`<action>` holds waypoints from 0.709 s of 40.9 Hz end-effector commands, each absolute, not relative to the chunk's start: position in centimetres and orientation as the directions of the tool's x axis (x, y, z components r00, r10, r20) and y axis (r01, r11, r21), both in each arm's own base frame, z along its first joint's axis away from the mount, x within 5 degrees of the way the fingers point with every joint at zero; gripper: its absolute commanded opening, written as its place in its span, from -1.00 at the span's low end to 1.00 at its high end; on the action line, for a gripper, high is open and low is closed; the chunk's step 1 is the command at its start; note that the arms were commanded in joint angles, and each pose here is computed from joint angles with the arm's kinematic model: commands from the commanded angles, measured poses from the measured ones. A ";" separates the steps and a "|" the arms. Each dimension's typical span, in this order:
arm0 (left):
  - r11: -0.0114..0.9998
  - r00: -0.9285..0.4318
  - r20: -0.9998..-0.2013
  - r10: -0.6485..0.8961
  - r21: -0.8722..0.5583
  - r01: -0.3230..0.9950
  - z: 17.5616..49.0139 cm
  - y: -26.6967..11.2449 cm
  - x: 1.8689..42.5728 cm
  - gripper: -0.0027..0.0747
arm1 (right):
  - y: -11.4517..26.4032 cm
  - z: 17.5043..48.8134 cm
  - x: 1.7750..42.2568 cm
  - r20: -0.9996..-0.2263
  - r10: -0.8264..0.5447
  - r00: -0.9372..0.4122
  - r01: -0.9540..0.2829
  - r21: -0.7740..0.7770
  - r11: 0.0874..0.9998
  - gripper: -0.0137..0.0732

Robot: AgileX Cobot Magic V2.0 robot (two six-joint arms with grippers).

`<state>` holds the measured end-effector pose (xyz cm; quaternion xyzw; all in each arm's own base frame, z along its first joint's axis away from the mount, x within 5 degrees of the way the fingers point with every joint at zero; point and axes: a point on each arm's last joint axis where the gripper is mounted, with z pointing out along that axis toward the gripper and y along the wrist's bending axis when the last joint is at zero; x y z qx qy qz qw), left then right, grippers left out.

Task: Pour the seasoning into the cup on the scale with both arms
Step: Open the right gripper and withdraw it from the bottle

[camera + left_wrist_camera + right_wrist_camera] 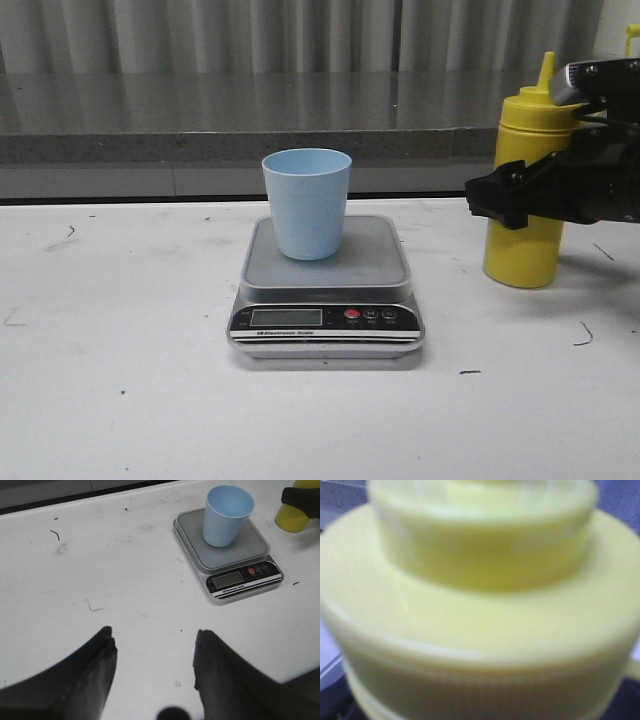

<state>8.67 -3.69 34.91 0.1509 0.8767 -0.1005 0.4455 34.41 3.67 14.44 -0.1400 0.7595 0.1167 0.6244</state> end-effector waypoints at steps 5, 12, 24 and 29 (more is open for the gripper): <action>0.934 -0.494 -0.859 0.138 -0.053 0.353 36.1 -3.8 8.9 -0.01 | 3.3 18.1 32.1 -0.993 -0.067 -0.100 -0.339 -0.029 0.940 0.84; 0.934 -0.494 -0.859 0.138 -0.053 0.353 36.1 -3.8 8.9 -0.01 | 2.7 18.7 29.6 -0.978 -0.057 -0.202 -0.271 0.000 0.963 0.84; 0.934 -0.494 -0.859 0.138 -0.053 0.353 36.1 -3.8 8.9 -0.01 | 3.3 22.1 24.9 -0.859 0.021 -0.512 -0.114 0.093 0.989 0.84; 0.934 -0.494 -0.859 0.138 -0.053 0.353 36.1 -3.8 8.9 -0.01 | 4.5 24.3 22.8 -0.812 -0.039 -0.583 -0.128 0.045 0.991 0.84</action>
